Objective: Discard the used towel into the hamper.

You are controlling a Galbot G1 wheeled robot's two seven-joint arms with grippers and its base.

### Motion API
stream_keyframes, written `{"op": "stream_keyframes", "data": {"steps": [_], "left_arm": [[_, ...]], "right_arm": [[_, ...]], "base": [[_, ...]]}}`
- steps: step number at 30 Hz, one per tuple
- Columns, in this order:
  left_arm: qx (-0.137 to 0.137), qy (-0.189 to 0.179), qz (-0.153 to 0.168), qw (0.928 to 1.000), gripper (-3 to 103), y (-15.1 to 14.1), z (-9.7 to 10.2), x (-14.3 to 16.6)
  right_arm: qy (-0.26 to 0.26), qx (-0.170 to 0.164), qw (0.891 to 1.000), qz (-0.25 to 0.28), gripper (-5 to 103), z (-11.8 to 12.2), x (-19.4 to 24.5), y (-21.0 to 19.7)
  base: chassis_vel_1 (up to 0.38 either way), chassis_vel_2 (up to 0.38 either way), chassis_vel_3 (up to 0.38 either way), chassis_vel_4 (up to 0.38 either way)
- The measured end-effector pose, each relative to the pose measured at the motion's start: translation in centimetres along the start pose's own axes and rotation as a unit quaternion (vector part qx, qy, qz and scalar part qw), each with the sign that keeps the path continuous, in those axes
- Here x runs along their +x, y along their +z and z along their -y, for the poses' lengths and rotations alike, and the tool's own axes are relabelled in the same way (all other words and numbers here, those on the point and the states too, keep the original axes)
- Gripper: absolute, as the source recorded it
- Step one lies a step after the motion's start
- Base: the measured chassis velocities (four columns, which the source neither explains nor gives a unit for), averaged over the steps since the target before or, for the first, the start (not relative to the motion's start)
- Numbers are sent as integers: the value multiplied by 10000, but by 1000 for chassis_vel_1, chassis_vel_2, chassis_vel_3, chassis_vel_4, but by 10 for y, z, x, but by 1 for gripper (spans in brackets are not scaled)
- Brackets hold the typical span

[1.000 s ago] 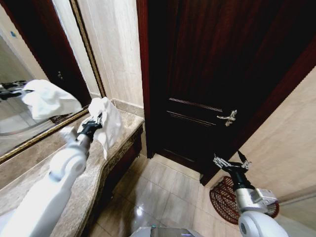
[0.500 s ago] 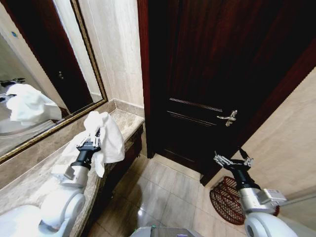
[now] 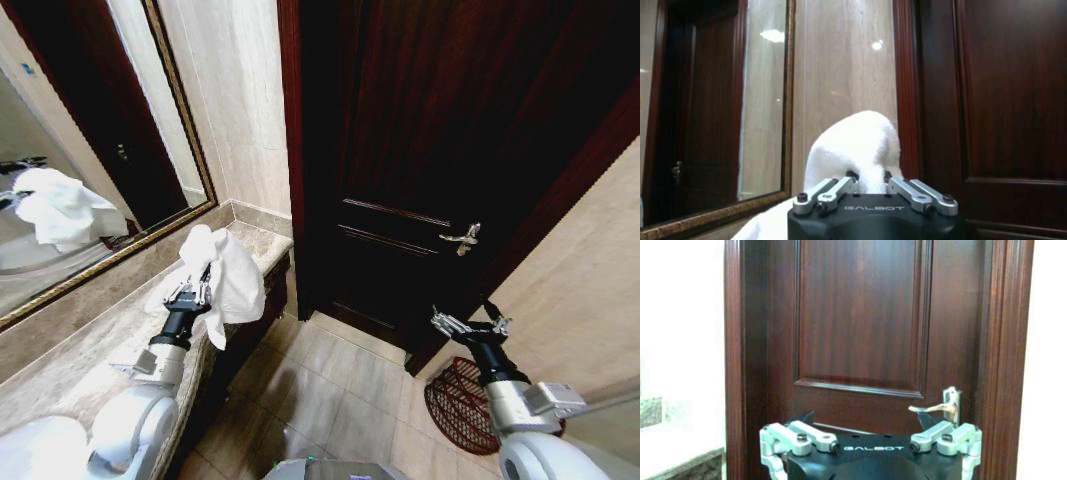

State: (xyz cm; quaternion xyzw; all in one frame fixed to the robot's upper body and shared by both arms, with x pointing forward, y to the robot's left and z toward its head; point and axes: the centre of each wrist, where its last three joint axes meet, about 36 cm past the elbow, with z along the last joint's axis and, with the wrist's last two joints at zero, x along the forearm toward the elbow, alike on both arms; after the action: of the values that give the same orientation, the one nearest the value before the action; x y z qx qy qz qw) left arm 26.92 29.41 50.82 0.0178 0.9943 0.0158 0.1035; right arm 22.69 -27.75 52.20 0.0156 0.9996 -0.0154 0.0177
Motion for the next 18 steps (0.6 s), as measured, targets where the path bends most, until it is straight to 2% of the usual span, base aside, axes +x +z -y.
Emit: {"op": "stream_keyframes", "data": {"steps": [18], "left_arm": [[-29,44,78,10000,13,-11,8,7]], "right_arm": [[64,-9,10000,-19,100,-1,6,4]], "base": [[137,-135,-133,130]]}}
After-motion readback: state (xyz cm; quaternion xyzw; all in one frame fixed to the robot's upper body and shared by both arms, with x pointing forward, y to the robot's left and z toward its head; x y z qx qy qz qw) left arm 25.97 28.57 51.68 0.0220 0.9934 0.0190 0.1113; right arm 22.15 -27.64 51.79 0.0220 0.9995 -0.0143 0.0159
